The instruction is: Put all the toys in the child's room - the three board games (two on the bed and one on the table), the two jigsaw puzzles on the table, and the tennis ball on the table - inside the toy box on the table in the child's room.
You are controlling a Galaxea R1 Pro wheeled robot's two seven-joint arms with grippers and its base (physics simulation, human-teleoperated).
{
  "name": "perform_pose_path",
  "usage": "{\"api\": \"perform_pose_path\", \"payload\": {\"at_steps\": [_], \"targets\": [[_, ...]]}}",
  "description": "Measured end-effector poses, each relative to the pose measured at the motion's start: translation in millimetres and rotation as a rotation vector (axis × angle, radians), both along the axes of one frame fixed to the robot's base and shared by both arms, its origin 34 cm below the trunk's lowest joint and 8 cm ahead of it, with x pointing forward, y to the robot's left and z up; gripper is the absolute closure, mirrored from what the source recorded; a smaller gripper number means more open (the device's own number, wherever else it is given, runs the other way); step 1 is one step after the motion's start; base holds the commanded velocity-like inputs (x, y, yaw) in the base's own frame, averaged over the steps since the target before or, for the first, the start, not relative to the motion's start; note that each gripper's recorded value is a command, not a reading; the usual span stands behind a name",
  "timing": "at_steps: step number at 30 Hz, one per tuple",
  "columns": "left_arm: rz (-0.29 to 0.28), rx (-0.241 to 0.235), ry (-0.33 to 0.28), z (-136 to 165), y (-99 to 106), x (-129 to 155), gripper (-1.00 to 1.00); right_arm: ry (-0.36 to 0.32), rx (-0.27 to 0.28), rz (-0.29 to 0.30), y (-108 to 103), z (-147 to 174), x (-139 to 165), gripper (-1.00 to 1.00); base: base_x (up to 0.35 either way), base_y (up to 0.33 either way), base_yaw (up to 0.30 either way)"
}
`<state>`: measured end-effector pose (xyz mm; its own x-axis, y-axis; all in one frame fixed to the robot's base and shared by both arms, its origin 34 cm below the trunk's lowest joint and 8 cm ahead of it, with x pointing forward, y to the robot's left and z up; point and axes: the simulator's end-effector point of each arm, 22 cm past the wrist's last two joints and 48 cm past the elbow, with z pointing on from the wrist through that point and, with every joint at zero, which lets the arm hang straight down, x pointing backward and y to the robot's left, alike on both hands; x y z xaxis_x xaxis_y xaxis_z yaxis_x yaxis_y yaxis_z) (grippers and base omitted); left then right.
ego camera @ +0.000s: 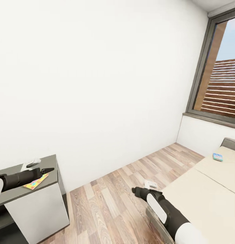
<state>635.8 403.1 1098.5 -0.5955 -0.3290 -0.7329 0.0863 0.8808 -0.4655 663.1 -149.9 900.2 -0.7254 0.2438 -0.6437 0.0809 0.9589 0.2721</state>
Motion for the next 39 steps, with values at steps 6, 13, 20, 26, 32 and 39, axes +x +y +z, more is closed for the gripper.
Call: {"api": "perform_pose_path", "payload": {"at_steps": [6, 13, 20, 26, 32, 39], "targets": [[0.001, 0.001, 0.008, -4, 1, 1, -1.00, -0.083, 0.071, -0.015, 2, 50, 25, -1.00, 0.000, 0.000, -0.142], [-0.002, -0.002, 0.011, -6, -1, 1, -1.00, -0.121, 0.082, -0.019, 3, 62, 31, -1.00, 0.000, 0.000, -0.035], [-0.007, -0.003, 0.016, -8, -4, 1, -1.00, -0.197, 0.127, 0.009, 13, 92, 38, -1.00, 0.000, 0.000, -0.006], [-0.010, 0.000, 0.014, -8, -5, 1, -1.00, -0.237, 0.146, 0.024, 19, 108, 41, -1.00, 0.000, 0.000, -0.038], [-0.010, 0.000, 0.012, -7, -6, 2, -1.00, -0.247, 0.150, 0.025, 19, 113, 42, -1.00, 0.000, 0.000, -0.218], [-0.009, 0.000, 0.011, -7, -6, 2, -1.00, -0.249, 0.150, 0.024, 19, 114, 42, -1.00, 0.000, 0.000, -0.269]]}}
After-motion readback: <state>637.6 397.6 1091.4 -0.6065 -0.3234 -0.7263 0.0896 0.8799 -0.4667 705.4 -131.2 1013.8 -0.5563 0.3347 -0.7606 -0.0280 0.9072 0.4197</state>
